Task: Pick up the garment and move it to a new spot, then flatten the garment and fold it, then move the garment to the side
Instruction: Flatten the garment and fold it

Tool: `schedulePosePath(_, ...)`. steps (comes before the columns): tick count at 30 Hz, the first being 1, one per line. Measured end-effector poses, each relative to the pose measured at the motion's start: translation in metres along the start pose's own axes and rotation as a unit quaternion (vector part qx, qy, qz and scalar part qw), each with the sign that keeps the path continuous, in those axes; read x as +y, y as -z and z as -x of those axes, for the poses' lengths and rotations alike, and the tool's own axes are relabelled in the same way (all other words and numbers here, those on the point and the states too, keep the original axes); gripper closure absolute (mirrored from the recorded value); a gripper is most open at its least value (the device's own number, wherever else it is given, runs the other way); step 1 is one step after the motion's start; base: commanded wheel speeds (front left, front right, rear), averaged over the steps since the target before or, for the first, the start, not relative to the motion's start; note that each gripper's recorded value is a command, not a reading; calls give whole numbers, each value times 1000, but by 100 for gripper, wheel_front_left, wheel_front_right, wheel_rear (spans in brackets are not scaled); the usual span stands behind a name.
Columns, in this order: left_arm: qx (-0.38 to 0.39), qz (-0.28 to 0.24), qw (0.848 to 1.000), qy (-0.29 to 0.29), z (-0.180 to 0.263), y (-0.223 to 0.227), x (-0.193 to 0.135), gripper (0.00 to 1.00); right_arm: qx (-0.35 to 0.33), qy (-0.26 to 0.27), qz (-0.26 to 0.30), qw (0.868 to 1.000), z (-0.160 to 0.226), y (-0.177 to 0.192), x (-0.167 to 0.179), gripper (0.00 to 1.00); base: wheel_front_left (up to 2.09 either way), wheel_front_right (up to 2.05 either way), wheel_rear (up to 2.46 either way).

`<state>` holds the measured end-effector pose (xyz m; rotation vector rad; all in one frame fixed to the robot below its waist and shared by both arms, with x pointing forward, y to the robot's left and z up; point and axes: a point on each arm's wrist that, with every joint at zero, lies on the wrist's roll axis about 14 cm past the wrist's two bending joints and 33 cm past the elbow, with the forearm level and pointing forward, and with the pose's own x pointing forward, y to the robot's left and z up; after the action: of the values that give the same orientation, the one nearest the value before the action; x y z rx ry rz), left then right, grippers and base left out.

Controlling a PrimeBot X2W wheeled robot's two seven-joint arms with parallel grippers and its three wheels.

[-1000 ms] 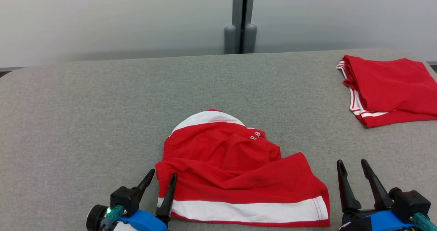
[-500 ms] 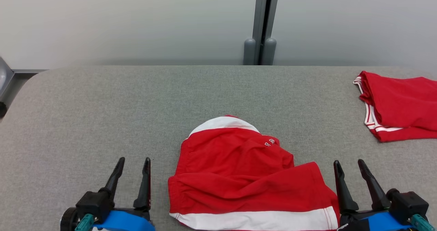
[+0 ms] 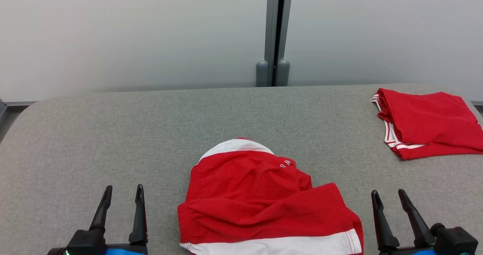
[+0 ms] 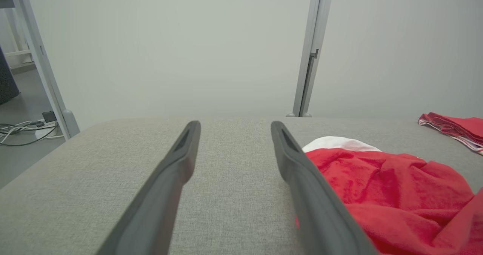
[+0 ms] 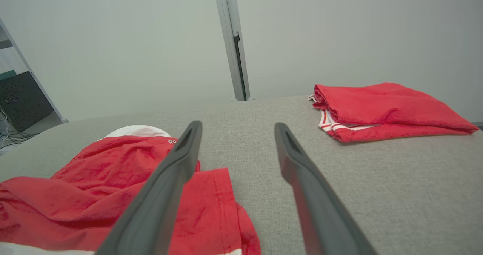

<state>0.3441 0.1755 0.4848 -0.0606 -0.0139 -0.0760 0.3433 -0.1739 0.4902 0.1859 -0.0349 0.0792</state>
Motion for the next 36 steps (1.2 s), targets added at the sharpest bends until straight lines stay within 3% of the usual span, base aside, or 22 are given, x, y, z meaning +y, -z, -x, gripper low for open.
schedulePosePath(19,14,-2,1000,-4,5,9,3,0,29,3,-1,1000,11,18,1,0,0,0,0)
schedulePosePath(26,41,-11,997,67,7,25,-36,0,87,0,11,996,20,50,-7,0,0,0,0)
schedulePosePath(36,139,-4,978,157,45,81,-80,0,157,-24,9,987,23,90,2,0,0,0,0)
